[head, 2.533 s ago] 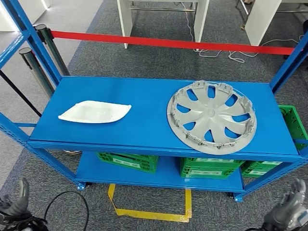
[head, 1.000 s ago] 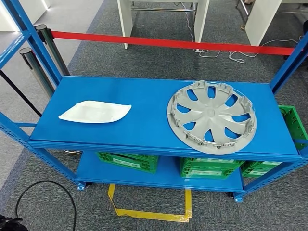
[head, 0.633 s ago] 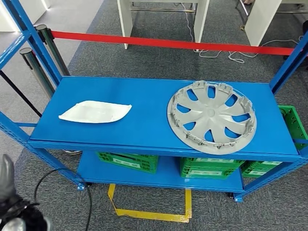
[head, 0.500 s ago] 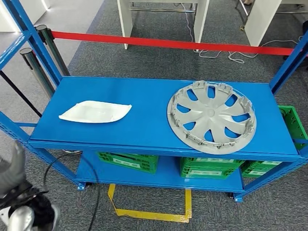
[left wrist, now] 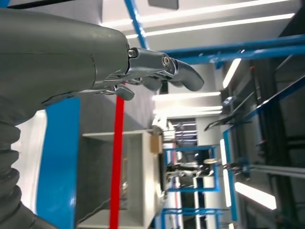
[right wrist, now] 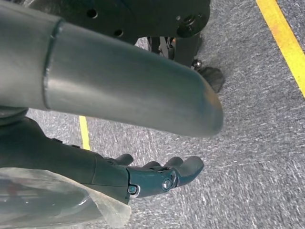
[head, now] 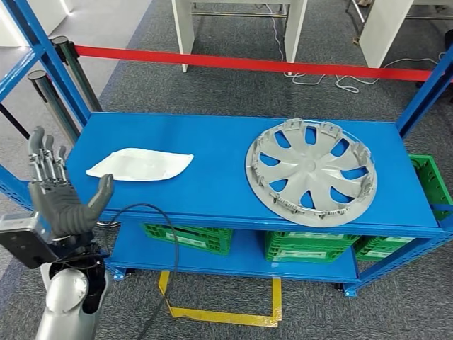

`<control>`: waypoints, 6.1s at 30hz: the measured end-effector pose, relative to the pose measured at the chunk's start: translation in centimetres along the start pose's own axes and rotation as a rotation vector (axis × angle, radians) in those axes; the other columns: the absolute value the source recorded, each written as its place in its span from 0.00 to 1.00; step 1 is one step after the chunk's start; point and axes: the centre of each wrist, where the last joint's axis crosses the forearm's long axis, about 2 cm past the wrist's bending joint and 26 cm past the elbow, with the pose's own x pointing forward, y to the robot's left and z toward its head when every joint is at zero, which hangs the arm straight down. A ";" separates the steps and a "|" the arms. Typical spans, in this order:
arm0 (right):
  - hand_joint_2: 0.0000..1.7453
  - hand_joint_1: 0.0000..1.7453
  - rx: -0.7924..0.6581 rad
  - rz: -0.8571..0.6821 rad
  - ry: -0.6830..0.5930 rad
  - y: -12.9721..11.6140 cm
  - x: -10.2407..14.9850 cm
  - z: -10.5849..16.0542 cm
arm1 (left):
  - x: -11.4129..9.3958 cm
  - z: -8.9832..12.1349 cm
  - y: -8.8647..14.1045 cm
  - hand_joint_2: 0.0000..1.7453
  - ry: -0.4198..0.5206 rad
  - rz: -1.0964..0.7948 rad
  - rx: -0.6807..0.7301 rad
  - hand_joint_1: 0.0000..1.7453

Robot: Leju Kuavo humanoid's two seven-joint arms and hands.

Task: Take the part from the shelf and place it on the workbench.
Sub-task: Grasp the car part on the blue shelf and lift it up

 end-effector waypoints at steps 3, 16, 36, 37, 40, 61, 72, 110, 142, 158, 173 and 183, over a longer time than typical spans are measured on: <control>0.00 0.00 0.031 -0.017 0.004 0.2 -0.1 0.0 | -0.5 -0.9 -0.7 1.00 0.017 -0.009 -0.121 0.00; 0.00 0.00 0.114 0.130 0.110 1.7 -0.5 0.3 | -5.5 -7.8 -2.9 1.00 -0.094 -0.539 -0.509 0.00; 0.00 0.00 0.147 0.245 0.115 2.3 -0.4 0.4 | -9.6 -11.6 -1.5 1.00 -0.107 -0.933 -0.720 0.00; 0.00 0.00 0.148 0.248 0.113 2.3 -0.4 0.4 | -9.9 -11.7 -1.3 0.75 -0.093 -0.935 -0.735 0.00; 0.00 0.00 0.147 0.259 0.111 2.4 -0.4 0.4 | -10.4 -11.3 -0.6 0.00 -0.054 -0.928 -0.771 0.00; 0.00 0.00 0.106 0.352 0.192 2.2 -0.2 0.3 | -12.5 -7.3 0.4 0.00 0.050 -0.908 -0.889 0.00; 0.00 0.00 0.094 0.366 0.198 2.1 0.0 0.3 | -12.7 -6.7 -0.4 0.50 0.069 -0.895 -0.918 0.00; 0.00 0.00 0.115 0.410 0.161 1.5 0.3 0.1 | -15.4 -4.3 -4.3 1.00 0.235 -1.191 -1.070 0.00; 0.00 0.00 0.100 0.410 0.156 1.4 0.3 0.1 | -16.0 -4.7 -3.4 1.00 0.229 -1.466 -1.018 0.00; 0.00 0.00 0.098 0.403 0.162 1.4 0.3 0.1 | -16.4 -4.6 -2.5 1.00 0.277 -1.492 -1.039 1.00; 0.00 0.00 0.081 0.399 0.076 1.3 0.2 0.1 | -16.9 -4.4 -1.2 1.00 0.240 -1.640 -1.038 1.00; 0.00 0.00 0.070 0.405 0.064 1.2 0.1 0.1 | -17.2 -4.0 0.6 1.00 0.058 -1.727 -0.890 1.00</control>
